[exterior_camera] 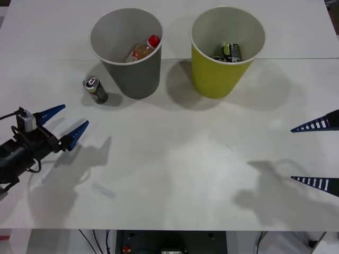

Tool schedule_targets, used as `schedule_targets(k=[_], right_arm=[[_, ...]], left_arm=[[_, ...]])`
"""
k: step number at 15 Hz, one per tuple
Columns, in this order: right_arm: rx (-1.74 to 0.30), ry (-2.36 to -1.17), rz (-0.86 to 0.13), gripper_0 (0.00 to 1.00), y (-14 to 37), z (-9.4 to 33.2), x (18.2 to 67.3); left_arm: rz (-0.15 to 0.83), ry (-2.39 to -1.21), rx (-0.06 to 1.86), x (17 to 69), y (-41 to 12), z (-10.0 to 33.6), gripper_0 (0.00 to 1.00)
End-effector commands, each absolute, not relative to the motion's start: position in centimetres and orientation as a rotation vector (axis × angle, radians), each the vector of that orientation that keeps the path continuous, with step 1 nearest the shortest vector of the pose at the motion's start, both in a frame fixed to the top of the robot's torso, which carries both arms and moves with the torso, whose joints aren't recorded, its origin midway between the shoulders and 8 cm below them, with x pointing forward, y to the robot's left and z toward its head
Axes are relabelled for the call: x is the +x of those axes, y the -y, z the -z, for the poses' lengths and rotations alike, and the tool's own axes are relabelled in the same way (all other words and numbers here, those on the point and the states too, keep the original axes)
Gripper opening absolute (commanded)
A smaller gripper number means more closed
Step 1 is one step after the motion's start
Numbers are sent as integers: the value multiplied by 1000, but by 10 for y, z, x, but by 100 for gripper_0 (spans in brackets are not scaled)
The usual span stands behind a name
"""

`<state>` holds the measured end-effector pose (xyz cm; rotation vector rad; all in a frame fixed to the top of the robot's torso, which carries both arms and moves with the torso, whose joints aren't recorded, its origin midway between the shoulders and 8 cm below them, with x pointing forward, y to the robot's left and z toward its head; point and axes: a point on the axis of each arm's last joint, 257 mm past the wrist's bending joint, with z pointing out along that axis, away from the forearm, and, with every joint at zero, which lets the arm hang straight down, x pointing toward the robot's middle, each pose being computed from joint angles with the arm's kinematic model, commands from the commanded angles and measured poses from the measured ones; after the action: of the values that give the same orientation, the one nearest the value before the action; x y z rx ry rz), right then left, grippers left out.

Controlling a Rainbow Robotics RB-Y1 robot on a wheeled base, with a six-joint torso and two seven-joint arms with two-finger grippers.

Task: Put the can into the green bin and the plastic bottle into the gray bin

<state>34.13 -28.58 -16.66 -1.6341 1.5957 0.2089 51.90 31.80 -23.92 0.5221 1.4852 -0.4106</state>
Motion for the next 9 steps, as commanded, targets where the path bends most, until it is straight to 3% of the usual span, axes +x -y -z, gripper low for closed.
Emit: schedule_targets(k=[1,9], right_arm=[[-1634,-1596,-209,100,286,167,341],[-1634,-1596,-209,100,286,167,341]], left_arm=[[397,-1484,492,535,-316,241,100],[350,-1502,435,578,-309,241,100]])
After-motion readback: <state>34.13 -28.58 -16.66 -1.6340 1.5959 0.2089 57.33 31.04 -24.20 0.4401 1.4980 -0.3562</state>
